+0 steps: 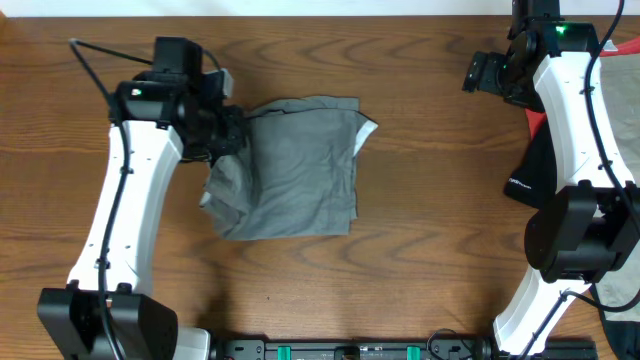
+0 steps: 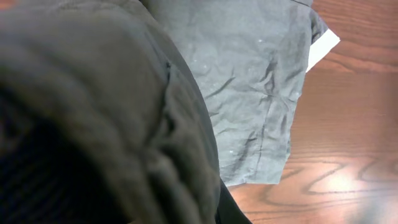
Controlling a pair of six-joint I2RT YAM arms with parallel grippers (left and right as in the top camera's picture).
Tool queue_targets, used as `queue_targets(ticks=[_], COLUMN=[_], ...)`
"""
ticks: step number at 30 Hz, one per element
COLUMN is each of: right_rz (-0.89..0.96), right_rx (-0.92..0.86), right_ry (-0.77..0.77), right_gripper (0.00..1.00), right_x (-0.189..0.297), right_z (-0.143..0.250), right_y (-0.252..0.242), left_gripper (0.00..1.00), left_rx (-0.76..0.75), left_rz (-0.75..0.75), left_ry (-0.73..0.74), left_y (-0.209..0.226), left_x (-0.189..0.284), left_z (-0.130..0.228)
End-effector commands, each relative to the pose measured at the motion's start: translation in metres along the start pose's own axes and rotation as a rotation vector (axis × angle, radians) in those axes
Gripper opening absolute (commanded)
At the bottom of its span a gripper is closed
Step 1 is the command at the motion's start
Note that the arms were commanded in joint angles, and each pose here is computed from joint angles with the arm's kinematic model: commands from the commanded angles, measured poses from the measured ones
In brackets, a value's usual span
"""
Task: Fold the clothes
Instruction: 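Fold the left half of the shorts rightward over the middle with the left gripper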
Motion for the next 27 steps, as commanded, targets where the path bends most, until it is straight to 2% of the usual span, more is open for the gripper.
queue_targets(ticks=[1,5,12,27], right_rz=[0.003,0.003,0.003,0.003], right_rx=[-0.020,-0.020,-0.020,-0.020], right_ry=[0.002,0.002,0.002,0.002], right_gripper=[0.99,0.99,0.99,0.99], right_x=[0.000,0.000,0.000,0.000], right_z=[-0.001,-0.001,-0.001,-0.001], right_y=[-0.003,-0.003,-0.003,-0.003], left_gripper=[0.06,0.06,0.06,0.06], left_rx=[-0.007,-0.007,0.058,0.088], left_rz=[0.003,-0.028,-0.207,-0.427], left_ry=[-0.031,-0.015,0.071,0.097], left_y=[-0.012,-0.011,0.011,0.031], left_x=[0.005,0.007,0.038,0.100], left_z=[-0.004,-0.001,0.012,0.021])
Point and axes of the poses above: each gripper's point midway between its finger pads, its own x axis back along the fingers, its own y axis along the line the jaws close on, z = x × y, the point moved 9 cm from there along x, back along the fingers, and after that the axes turned 13 degrees about -x, right-handed, at the moved point
